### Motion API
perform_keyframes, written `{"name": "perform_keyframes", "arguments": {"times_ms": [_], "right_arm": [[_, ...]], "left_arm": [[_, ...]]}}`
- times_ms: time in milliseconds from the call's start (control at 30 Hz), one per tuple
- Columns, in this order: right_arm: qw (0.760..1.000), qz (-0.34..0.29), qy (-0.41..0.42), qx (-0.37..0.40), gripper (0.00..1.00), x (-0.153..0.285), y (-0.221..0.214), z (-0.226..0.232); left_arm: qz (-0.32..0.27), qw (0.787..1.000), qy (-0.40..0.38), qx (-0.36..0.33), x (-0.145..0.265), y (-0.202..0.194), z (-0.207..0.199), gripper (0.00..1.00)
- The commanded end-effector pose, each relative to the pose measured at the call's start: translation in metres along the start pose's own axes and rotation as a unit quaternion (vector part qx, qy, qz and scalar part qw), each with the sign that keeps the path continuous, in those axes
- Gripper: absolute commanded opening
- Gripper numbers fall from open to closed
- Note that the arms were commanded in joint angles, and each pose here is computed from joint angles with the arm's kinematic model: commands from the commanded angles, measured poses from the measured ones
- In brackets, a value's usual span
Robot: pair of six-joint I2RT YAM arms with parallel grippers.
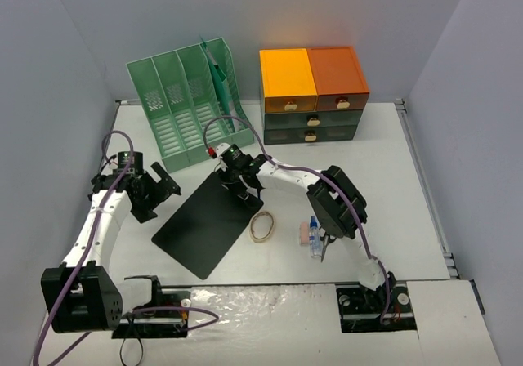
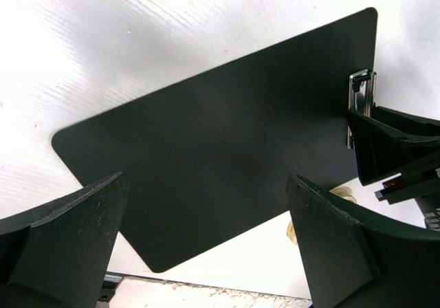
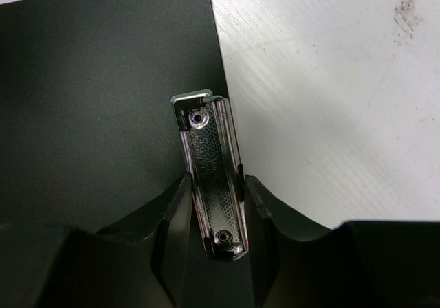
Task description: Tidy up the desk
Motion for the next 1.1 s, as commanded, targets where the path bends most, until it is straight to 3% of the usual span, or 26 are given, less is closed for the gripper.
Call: {"name": "perform_keyframes", "arguments": {"times_ms": [0,333,667,833,1067], "right_arm": [[0.998,-0.023,-0.02,-0.048,0.0,0.048,0.03,-0.008],[0.994,-0.062,0.004,-0.092,0.0,0.08,0.069,-0.002],[0.99,-0.072,0.015,-0.119,0.0,0.106,0.081,-0.012],[0.99,-0.078,0.016,-0.12,0.0,0.114,0.085,-0.015],[0.99,-0.073,0.02,-0.118,0.0,0.114,0.084,-0.015]], "left_arm": [[-0.031,0.998,-0.048,-0.031,0.012,0.015,-0.032,0.97],[-0.022,0.99,-0.051,-0.128,0.006,-0.006,-0.061,0.97],[-0.064,0.976,-0.059,-0.198,0.026,-0.013,-0.075,0.97],[-0.092,0.959,-0.054,-0.264,0.041,-0.02,-0.089,0.97],[-0.11,0.951,-0.054,-0.286,0.049,-0.018,-0.096,0.97]]}}
Point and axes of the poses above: each gripper's point midway between its finger pads, its own x axis back along the fingers, its own z axis along the line the jaws close on, y = z × x, the point moved 4 cm from there along x, back along the fingers, and after that the axes turned 5 degrees about x, right-handed, at the moved point
